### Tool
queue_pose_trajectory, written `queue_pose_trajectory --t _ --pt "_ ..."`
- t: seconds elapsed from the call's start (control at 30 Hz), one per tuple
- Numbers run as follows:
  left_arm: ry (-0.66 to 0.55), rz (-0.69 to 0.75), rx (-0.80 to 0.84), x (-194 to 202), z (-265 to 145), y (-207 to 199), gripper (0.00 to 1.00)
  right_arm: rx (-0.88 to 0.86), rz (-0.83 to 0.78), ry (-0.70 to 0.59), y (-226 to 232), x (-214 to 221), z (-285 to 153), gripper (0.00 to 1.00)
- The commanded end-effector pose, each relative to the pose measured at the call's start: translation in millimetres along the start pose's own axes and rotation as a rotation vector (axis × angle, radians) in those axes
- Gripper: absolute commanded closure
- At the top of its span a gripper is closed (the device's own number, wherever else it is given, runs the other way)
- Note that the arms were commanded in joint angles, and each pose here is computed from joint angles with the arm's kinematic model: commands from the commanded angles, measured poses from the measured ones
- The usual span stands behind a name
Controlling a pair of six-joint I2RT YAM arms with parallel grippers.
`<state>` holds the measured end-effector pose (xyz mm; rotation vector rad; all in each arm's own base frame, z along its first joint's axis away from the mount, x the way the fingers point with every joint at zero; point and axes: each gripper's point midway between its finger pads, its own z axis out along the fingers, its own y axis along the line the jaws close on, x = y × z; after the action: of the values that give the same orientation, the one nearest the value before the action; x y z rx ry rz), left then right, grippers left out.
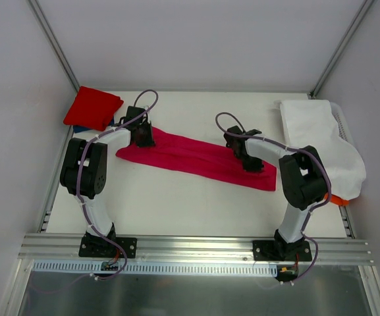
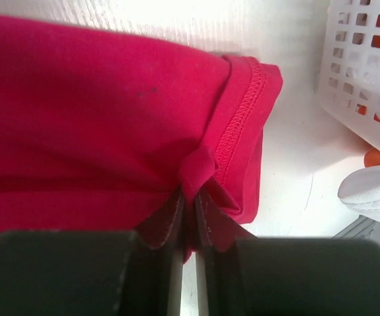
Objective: Fold and stack the t-shirts
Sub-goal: Fold the tshirt
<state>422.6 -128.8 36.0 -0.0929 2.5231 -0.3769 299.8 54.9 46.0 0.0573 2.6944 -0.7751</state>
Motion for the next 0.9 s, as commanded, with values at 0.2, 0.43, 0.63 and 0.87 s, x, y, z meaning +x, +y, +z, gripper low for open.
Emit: queue_pose_trajectory --t 0.2,0.43,0.63,0.87 --pt "-0.027 0.031 -0.023 -9 -7 -2 1.00 0.038 0.019 -0.001 -7 15 3 0.08" --pt "-0.050 0.031 -0.044 -14 -15 0 1.00 0.071 0.034 -0.033 -23 19 -7 0.01" --pt "-0.090 -0.004 -0.112 -19 -25 9 1.00 0.059 0.072 -0.093 -36 9 -27 0.01" --pt "-0.030 -0.079 -0.162 -2 -11 18 1.00 -0.035 0.113 -0.183 -26 -32 -50 0.12"
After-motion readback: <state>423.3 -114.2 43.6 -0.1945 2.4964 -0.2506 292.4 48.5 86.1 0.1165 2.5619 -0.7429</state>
